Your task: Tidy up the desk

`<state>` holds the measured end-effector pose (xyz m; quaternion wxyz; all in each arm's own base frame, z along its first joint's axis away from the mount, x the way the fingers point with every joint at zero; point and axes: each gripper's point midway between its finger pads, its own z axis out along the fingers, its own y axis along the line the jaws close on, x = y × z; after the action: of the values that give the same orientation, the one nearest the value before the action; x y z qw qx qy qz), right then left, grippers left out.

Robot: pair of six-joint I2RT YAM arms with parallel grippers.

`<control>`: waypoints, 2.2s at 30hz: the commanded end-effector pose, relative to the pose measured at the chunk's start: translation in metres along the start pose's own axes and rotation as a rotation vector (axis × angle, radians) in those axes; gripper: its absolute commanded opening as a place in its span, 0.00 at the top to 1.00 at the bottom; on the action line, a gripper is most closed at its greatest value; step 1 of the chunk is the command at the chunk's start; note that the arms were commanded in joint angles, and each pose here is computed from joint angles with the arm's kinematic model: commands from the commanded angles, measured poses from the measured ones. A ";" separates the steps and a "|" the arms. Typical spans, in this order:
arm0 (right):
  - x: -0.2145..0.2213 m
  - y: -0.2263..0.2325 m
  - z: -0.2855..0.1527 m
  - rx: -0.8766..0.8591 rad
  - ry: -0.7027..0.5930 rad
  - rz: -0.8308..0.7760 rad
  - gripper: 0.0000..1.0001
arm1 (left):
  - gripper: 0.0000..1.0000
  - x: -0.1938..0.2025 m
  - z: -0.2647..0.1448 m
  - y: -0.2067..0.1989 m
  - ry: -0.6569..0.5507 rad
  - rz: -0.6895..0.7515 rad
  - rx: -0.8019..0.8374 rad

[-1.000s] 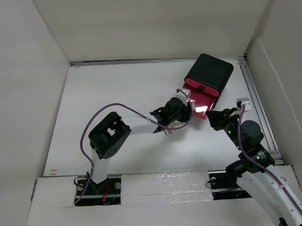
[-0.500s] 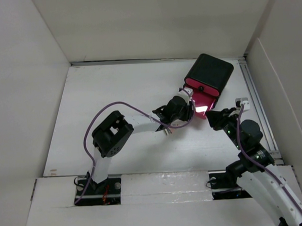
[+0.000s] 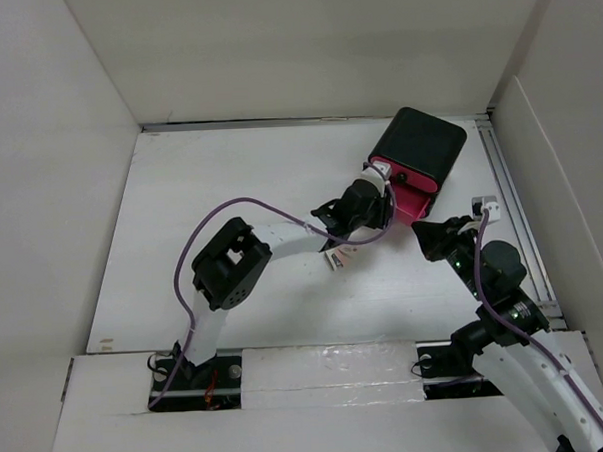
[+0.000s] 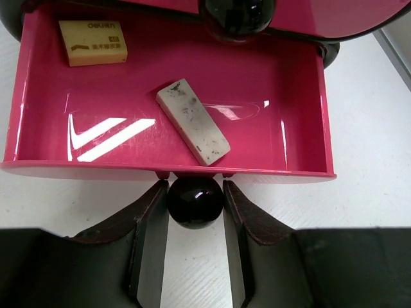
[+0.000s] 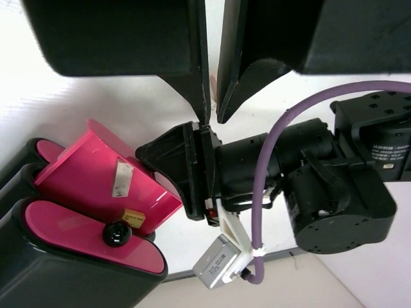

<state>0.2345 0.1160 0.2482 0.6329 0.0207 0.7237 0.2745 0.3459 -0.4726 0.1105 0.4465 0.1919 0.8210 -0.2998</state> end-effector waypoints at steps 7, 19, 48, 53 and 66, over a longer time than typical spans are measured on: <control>-0.020 0.012 -0.004 -0.044 -0.068 0.001 1.00 | 0.82 -0.068 0.021 -0.023 -0.163 -0.014 0.030; -0.019 0.013 -0.003 -0.047 -0.065 0.004 1.00 | 0.73 -0.081 0.062 -0.012 -0.225 -0.038 -0.037; -0.015 0.013 0.000 -0.052 -0.051 0.003 1.00 | 0.68 -0.015 0.008 0.000 -0.094 -0.032 0.003; -0.017 0.012 -0.004 -0.047 -0.057 0.000 1.00 | 0.66 -0.024 0.033 -0.009 -0.078 -0.007 0.015; -0.017 0.013 -0.003 -0.053 -0.057 0.000 1.00 | 0.52 -0.010 0.081 -0.005 0.015 0.013 -0.013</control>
<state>0.2312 0.1161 0.2533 0.6382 0.0193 0.7164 0.2811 0.3917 -0.5223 0.0693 0.4361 0.1908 0.8327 -0.2829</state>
